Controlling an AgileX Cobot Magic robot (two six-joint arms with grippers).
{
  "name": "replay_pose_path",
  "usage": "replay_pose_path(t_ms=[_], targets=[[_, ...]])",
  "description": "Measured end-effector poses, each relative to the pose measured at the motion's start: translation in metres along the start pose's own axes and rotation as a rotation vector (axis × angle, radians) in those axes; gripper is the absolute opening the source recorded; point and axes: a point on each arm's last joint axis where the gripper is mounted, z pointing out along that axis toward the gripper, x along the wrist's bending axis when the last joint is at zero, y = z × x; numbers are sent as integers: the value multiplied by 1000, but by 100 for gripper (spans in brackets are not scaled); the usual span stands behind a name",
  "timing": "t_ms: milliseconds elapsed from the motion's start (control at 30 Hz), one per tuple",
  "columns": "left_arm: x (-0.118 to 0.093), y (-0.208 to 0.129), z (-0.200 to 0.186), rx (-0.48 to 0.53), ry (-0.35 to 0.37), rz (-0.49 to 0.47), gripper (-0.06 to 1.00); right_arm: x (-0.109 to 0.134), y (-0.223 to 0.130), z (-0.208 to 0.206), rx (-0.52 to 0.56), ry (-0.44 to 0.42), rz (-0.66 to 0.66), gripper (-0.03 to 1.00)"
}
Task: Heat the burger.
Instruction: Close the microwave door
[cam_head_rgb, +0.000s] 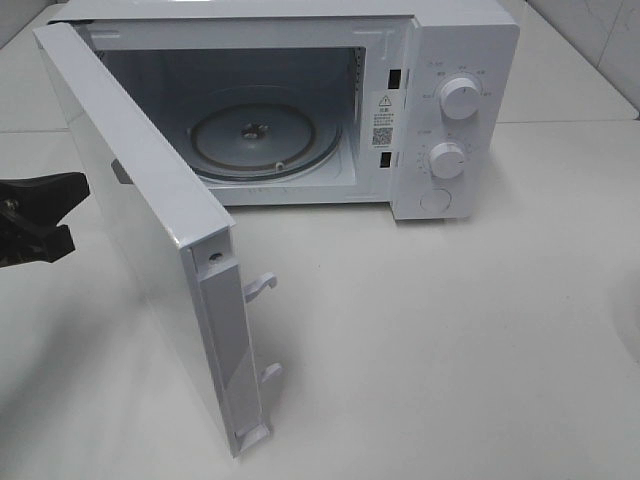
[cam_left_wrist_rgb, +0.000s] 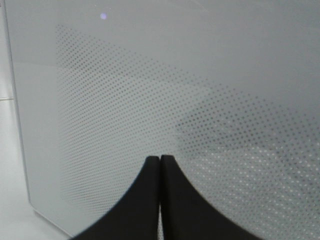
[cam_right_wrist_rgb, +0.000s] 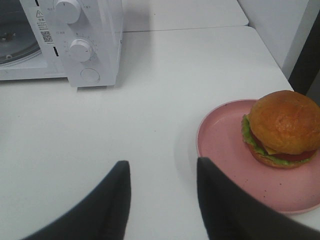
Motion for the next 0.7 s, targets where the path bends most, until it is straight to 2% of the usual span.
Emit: replay_pose_path(t_ms=[167,700], targets=[[-8,1,6,-3,-34,7,0,0,0,0,0,0,0,44],[-10,-5,14,8,-10,-28,0,0,0,0,0,0,0,44]])
